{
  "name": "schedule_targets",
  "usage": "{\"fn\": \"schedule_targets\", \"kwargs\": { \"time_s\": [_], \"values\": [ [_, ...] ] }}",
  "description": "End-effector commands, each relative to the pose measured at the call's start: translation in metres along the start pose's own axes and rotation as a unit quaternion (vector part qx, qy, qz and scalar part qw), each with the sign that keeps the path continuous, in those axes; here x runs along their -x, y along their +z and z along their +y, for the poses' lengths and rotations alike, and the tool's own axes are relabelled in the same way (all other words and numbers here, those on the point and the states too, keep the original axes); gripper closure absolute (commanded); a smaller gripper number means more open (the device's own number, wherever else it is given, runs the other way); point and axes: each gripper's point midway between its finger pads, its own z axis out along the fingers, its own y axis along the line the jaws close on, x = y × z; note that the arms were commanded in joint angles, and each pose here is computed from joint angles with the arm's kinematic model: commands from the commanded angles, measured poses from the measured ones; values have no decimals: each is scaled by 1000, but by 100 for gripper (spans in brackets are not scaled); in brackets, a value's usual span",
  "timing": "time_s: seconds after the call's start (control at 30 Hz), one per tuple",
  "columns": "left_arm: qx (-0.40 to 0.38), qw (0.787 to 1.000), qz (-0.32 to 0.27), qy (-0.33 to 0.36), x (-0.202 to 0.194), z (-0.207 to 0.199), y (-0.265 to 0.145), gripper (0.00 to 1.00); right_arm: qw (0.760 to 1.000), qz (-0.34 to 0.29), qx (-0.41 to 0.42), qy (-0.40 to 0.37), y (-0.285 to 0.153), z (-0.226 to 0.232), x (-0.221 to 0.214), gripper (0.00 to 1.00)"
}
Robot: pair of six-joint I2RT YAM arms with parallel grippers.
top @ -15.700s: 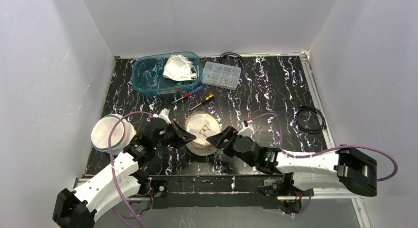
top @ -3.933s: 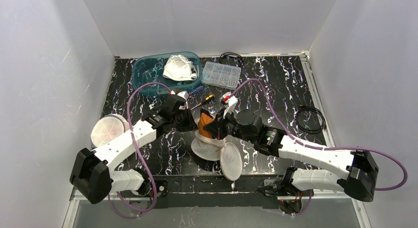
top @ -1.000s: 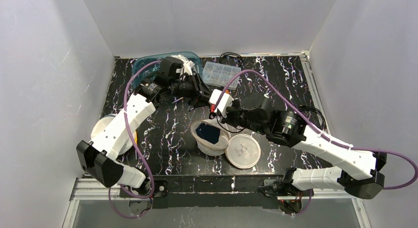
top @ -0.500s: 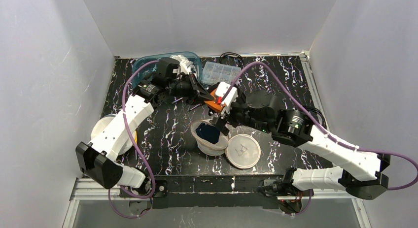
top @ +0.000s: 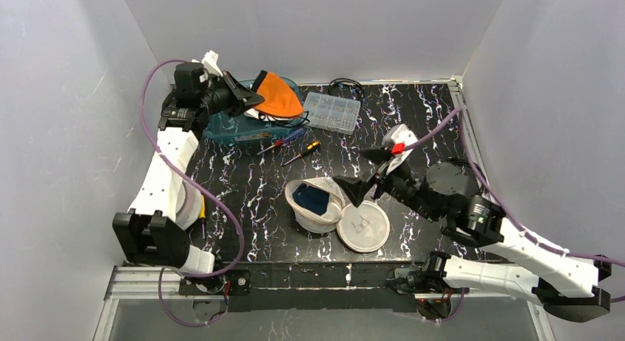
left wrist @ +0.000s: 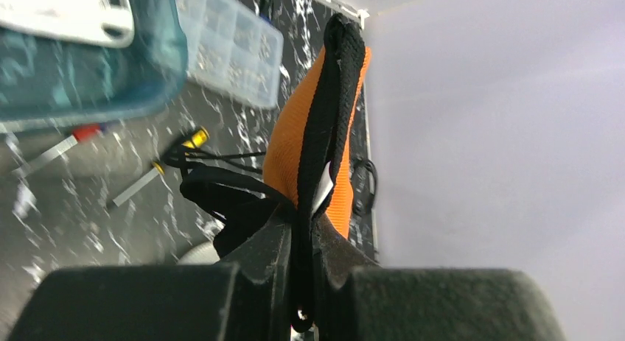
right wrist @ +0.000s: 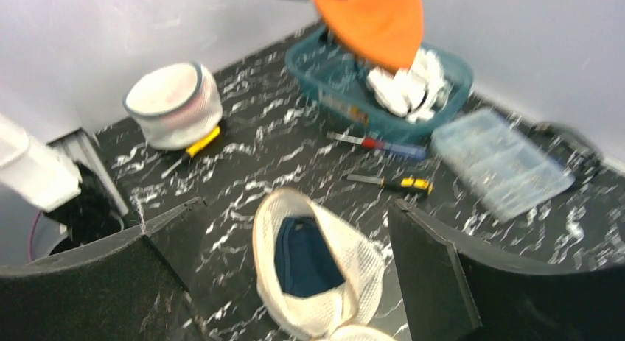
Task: Unzip the laundry bag and remove the bra
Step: Pick up the bra from the laundry bag, then place the bra in the bin.
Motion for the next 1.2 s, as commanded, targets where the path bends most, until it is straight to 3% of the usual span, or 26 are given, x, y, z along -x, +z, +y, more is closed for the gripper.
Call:
{"fn": "schedule_targets", "kwargs": {
  "time_s": [0.0, 0.17, 0.5, 0.7, 0.93, 1.17],
  "values": [
    [-59, 988, -52, 136, 43, -19, 8, 100, 998, 8, 11, 61, 6, 9, -40, 2],
    [-119, 967, -96, 203, 74, -29, 31, 100, 994, 28, 47, 96, 7, 24, -83, 3],
    [-97, 955, -94, 264, 118, 29, 85, 100, 994, 39, 13, 105, -6, 9, -112, 4],
    [-117, 961, -52, 246, 112, 54, 117, 100, 994, 62, 22, 87, -1, 13, -122, 3],
    [-61, 988, -15, 142, 100, 141, 148, 100, 995, 77, 16, 64, 5, 11, -131, 3],
    [26, 994, -13, 106, 98, 194, 163, 100, 995, 85, 6, 59, 3, 7, -139, 3]
  ]
}}
